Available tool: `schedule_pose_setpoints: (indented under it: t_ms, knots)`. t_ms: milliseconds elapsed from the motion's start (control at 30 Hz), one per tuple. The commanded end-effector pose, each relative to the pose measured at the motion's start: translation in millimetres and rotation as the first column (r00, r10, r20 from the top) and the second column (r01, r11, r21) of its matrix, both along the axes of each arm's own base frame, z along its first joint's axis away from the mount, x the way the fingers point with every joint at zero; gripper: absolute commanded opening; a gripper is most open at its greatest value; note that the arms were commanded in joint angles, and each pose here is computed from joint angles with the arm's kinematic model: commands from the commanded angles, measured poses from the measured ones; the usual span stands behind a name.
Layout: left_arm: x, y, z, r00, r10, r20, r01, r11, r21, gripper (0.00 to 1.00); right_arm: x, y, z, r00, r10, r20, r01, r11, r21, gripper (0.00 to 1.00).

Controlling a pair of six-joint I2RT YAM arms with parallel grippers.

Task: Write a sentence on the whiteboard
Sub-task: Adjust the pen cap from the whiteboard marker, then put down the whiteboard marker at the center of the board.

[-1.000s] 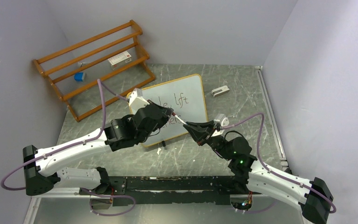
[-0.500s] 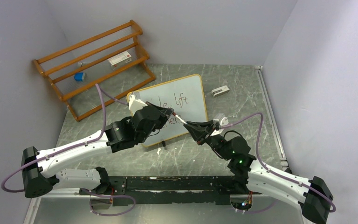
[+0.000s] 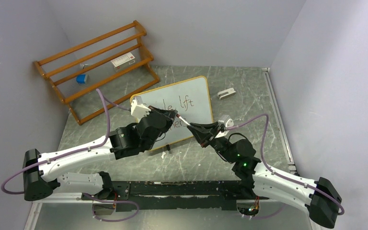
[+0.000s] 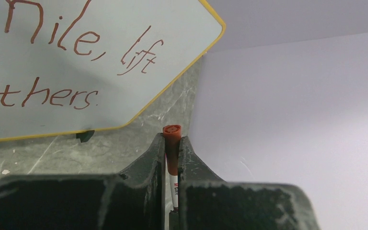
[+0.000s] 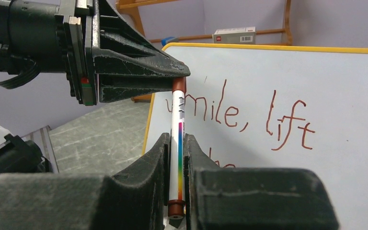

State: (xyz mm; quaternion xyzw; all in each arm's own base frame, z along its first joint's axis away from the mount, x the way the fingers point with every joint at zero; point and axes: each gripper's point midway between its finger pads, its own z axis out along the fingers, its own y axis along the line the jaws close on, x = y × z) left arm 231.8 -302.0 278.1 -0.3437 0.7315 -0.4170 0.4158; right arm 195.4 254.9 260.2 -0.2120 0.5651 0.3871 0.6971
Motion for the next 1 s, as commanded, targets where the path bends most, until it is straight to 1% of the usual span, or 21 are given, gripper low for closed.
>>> schedule_pose_setpoints:
  t_ms: [0, 133, 300, 367, 433, 533, 667, 733, 833, 900, 967]
  knots:
    - [-76, -62, -18, 0.929, -0.360, -0.090, 0.358, 0.933, -0.037, 0.05, 11, -7, 51, 0.997, -0.064, 0.045, 0.058, 0.989, 0.136, 0.00]
    - [-77, -60, -16, 0.932, -0.355, -0.077, 0.355, 0.935, -0.016, 0.05, 11, -6, 50, 0.998, -0.063, 0.031, 0.059, 0.989, 0.133, 0.00]
    - [-60, -31, 0, 0.967, -0.254, -0.006, 0.254, 0.965, 0.068, 0.05, 13, -12, 40, 0.996, -0.091, 0.011, 0.089, 0.991, 0.100, 0.00]
    - [-51, -16, 18, 0.978, -0.207, 0.037, 0.203, 0.974, 0.100, 0.18, 14, -14, 39, 0.995, -0.101, 0.005, 0.100, 0.991, 0.087, 0.00]
    - [-42, -1, 36, 0.981, -0.175, 0.083, 0.162, 0.976, 0.143, 0.25, 15, -18, 37, 0.993, -0.116, -0.002, 0.116, 0.990, 0.078, 0.00]
    - [-31, 21, 63, 0.982, -0.122, 0.148, 0.093, 0.978, 0.187, 0.40, 17, -23, 34, 0.989, -0.144, -0.014, 0.145, 0.988, 0.059, 0.00]
    - [-17, 52, 91, 0.969, -0.060, 0.240, -0.002, 0.967, 0.254, 0.55, 23, -34, 27, 0.977, -0.209, -0.039, 0.210, 0.977, 0.027, 0.00]
    - [-13, 68, 101, 0.961, -0.035, 0.275, -0.048, 0.956, 0.289, 0.60, 28, -43, 23, 0.964, -0.260, -0.060, 0.261, 0.965, 0.008, 0.00]
    - [-7, 94, 111, 0.943, 0.002, 0.332, -0.135, 0.916, 0.378, 0.68, 39, -59, 12, 0.923, -0.368, -0.114, 0.366, 0.930, -0.035, 0.00]
    - [-4, 112, 116, 0.931, 0.015, 0.365, -0.193, 0.869, 0.456, 0.74, 47, -73, 3, 0.875, -0.452, -0.173, 0.446, 0.892, -0.078, 0.00]
    - [-2, 133, 115, 0.926, 0.051, 0.375, -0.259, 0.807, 0.531, 0.79, 51, -86, -5, 0.824, -0.522, -0.221, 0.512, 0.853, -0.106, 0.00]
